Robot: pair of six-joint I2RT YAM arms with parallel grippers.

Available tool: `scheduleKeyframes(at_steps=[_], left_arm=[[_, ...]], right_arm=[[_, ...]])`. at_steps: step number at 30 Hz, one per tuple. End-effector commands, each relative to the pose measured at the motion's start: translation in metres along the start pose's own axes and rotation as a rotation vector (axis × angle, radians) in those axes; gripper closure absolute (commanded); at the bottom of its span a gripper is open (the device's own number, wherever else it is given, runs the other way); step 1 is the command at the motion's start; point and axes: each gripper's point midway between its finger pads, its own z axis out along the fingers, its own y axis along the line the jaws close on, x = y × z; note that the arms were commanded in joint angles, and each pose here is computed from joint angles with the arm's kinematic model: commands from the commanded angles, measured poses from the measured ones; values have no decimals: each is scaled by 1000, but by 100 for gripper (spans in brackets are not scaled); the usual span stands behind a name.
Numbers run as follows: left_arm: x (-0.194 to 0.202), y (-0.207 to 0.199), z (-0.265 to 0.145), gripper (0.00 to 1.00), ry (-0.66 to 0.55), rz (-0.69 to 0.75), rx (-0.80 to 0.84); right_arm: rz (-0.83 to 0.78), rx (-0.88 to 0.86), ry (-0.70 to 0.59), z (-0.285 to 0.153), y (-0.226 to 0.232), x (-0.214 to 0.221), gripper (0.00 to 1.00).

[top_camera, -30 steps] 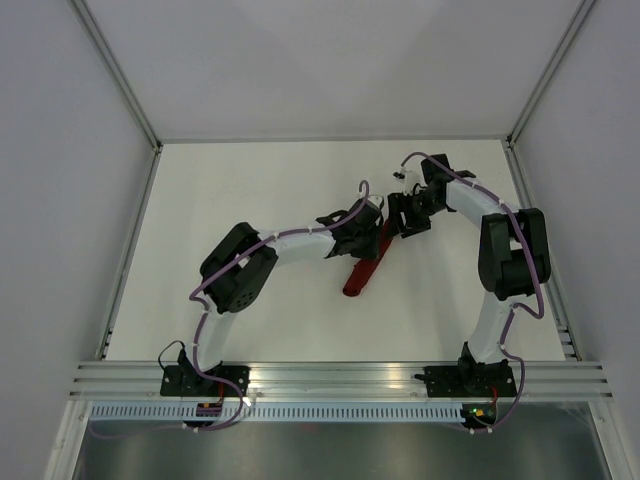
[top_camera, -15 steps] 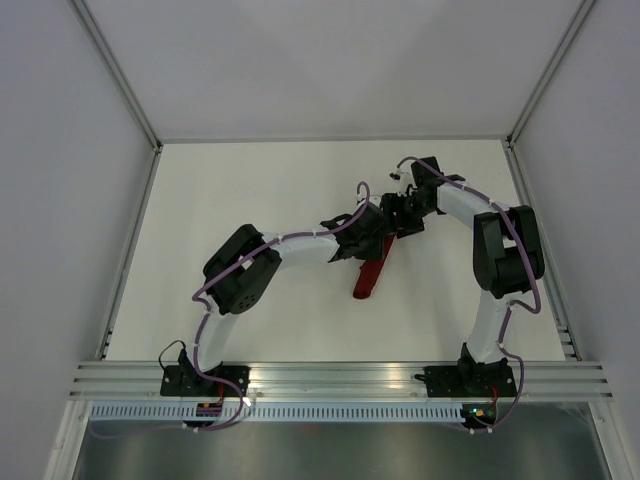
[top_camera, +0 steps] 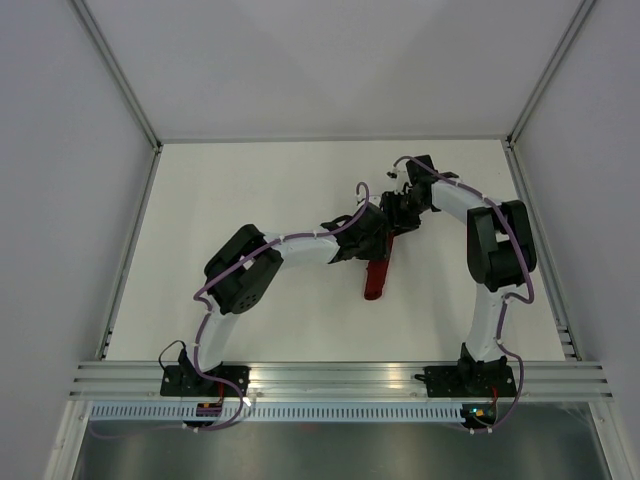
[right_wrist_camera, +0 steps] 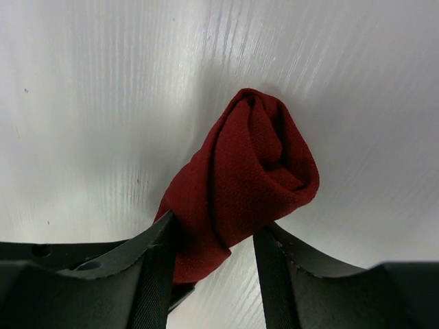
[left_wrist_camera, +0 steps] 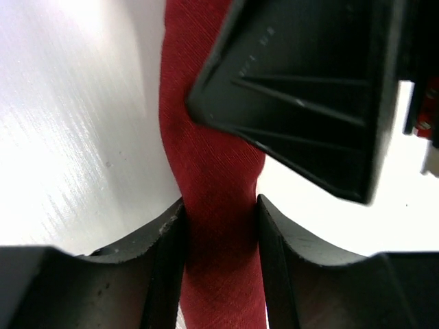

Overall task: Fold the napkin, place the utensils inside, and roll it up
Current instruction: Roll the napkin at the center of the board.

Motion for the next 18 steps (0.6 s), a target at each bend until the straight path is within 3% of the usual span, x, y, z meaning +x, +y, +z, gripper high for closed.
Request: scheduleKeyframes(at_steps=[1,9,18], left_arm=[[26,-2,4,51,69,-10,22],[6,-17,-9,41,17,43,79],[-16,-25,-30,40,-35,74,110]], right_arm=[[-1,121,-49,2,-19,-22,48],[-59,203,-74,5,-32,-34,50],[-91,242,-97,9,-36,-49,51]])
